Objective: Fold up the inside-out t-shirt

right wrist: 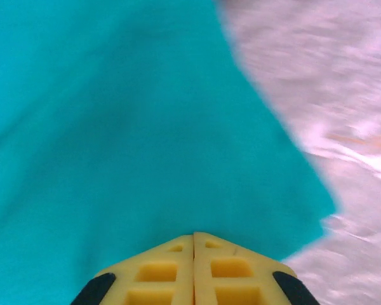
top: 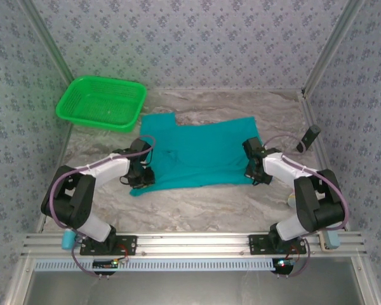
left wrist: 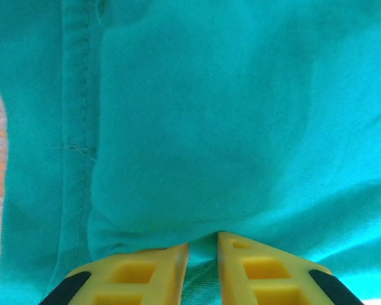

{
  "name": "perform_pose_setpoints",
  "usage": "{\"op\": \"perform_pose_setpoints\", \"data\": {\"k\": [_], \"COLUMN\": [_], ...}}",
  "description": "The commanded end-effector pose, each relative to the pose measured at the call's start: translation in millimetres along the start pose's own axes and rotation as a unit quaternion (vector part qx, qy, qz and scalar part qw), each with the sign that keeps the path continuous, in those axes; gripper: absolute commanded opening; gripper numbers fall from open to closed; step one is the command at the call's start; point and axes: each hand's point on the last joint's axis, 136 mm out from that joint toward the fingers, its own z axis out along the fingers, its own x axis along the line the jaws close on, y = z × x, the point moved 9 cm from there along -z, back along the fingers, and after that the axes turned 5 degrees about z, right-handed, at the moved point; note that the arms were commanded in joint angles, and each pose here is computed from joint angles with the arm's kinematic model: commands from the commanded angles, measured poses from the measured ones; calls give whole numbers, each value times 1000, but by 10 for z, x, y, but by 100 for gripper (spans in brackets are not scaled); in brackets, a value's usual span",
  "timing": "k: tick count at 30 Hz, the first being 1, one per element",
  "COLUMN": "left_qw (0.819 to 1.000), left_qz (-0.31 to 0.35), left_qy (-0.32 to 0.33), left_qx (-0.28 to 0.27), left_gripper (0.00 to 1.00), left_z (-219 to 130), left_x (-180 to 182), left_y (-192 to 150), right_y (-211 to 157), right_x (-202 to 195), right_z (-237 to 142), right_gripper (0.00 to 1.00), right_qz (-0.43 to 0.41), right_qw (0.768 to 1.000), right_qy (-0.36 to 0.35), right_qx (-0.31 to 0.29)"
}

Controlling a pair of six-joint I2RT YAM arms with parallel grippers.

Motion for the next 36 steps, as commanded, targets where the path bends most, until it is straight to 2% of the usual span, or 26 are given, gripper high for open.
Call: {"op": "perform_pose_setpoints", "data": {"k": [1, 4, 8, 10, 12, 15, 17, 20, 25, 28, 30, 32, 34, 36], "left_qw": [991, 992, 993, 994, 996, 998, 999, 999, 997, 996, 995, 990, 982, 975], "left_qz": [-16, -34, -27, -27, -30, -33, -34, -40, -39, -24, -1, 26, 60, 84], "left_qy": [104, 80, 65, 60, 52, 42, 40, 22, -1, 6, 0, -2, 6, 4], "left_qx": [78, 96, 95, 88, 72, 35, 14, -19, -65, -83, -98, -137, -180, -206], "left_gripper": [22, 21, 23, 25, 27, 29, 29, 29, 32, 33, 28, 28, 32, 38], "left_z": [170, 139, -74, -235, -405, -687, -854, -1008, -1032, -1061, -1103, -1197, -1298, -1373], "left_x": [459, 506, 454, 425, 384, 287, 205, 49, -199, -245, -261, -281, -318, -373], "left_y": [-283, -353, -396, -393, -355, -204, -69, 141, 487, 695, 827, 966, 1096, 1231], "right_y": [-145, -254, -318, -262, -170, -106, -158, -353, -691, -944, -1177, -1436, -1567, -1548], "right_x": [-353, -456, -496, -352, -13, 411, 620, 761, 560, 287, 135, -31, -167, -273], "right_z": [-17, -95, -439, -556, -680, -652, -505, -297, 44, 33, -20, -148, -285, -390], "right_gripper": [7, 3, 3, 10, 15, 15, 15, 14, 11, 9, 9, 10, 11, 14], "right_qz": [69, 77, 60, 8, -72, -138, -168, -193, -194, -203, -217, -248, -269, -265], "right_qw": [994, 995, 997, 996, 977, 957, 954, 954, 971, 972, 968, 962, 959, 959], "right_qy": [-81, -66, -15, 72, 195, 252, 249, 229, 122, 65, 57, 24, -8, -18], "right_qx": [-19, -9, -39, -50, -52, -23, 10, 29, 73, 96, 115, 109, 93, 100]}}
